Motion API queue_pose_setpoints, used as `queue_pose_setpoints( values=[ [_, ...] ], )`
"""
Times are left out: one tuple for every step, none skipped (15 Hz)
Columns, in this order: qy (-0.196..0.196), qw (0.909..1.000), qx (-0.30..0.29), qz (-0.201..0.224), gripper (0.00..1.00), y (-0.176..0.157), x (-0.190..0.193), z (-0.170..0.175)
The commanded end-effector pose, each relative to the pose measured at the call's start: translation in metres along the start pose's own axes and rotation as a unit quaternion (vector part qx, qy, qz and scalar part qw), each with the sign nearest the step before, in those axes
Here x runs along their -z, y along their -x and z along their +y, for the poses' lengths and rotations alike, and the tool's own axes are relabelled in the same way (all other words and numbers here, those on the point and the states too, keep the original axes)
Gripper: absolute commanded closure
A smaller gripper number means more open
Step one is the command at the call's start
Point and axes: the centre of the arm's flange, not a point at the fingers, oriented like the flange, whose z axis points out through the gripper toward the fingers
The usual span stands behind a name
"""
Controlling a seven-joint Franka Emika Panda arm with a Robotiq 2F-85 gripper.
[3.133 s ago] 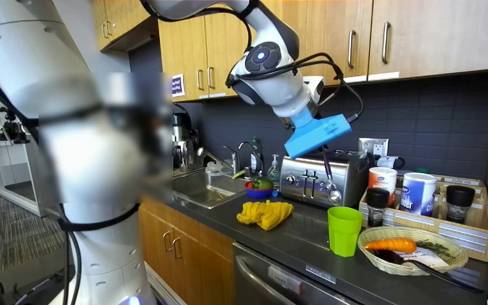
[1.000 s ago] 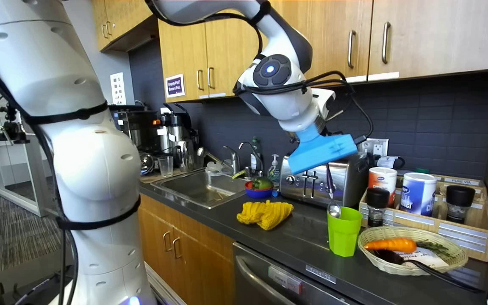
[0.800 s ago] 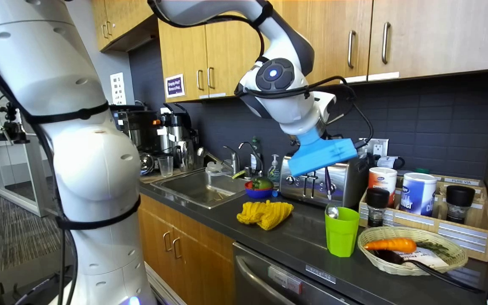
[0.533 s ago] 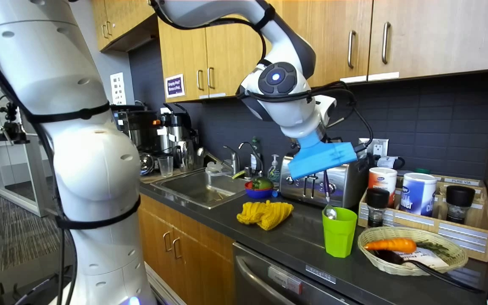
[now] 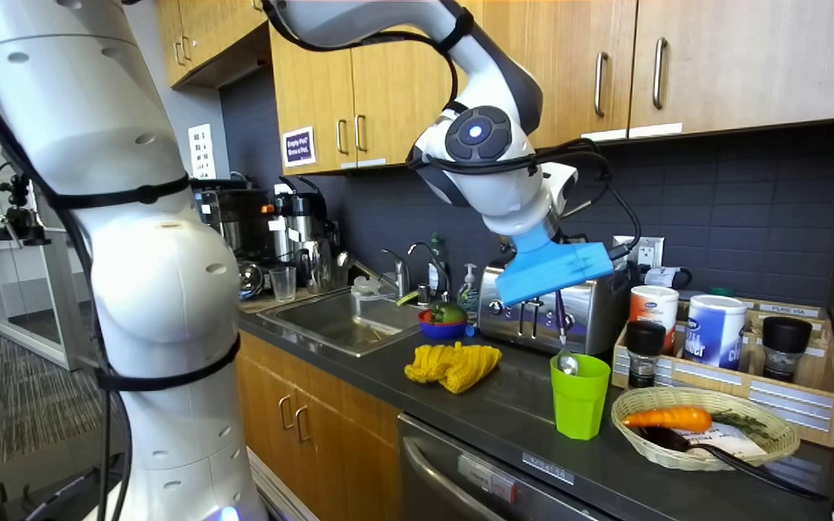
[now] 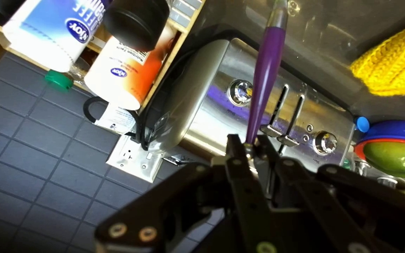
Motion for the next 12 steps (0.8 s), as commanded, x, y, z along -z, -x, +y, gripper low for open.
queue_pose_setpoints(
  values=[
    [0.008, 1.0, -0.005, 0.001, 0.97, 0.018, -0.014, 0.004],
    [0.008, 0.9999, -0.009, 0.0, 0.97, 0.022, -0.015, 0.006],
    [0.009, 0.9999, -0.013, -0.003, 0.97, 0.025, -0.015, 0.008],
    [0.008, 0.9998, -0.016, -0.003, 0.97, 0.029, -0.016, 0.01],
    [0.006, 0.9998, -0.019, -0.004, 0.97, 0.032, -0.018, 0.012],
    [0.002, 0.9997, -0.023, -0.004, 0.97, 0.035, -0.02, 0.013],
    [-0.002, 0.9996, -0.027, -0.002, 0.97, 0.038, -0.024, 0.014],
    [-0.009, 0.9995, -0.029, 0.0, 0.61, 0.041, -0.029, 0.014],
    [-0.013, 0.9994, -0.031, 0.001, 0.6, 0.042, -0.031, 0.013],
    [-0.018, 0.9993, -0.032, 0.002, 0.56, 0.043, -0.034, 0.013],
    [-0.021, 0.9993, -0.031, 0.003, 0.5, 0.043, -0.037, 0.013],
    [-0.024, 0.9993, -0.03, 0.004, 0.43, 0.043, -0.039, 0.012]
  ],
)
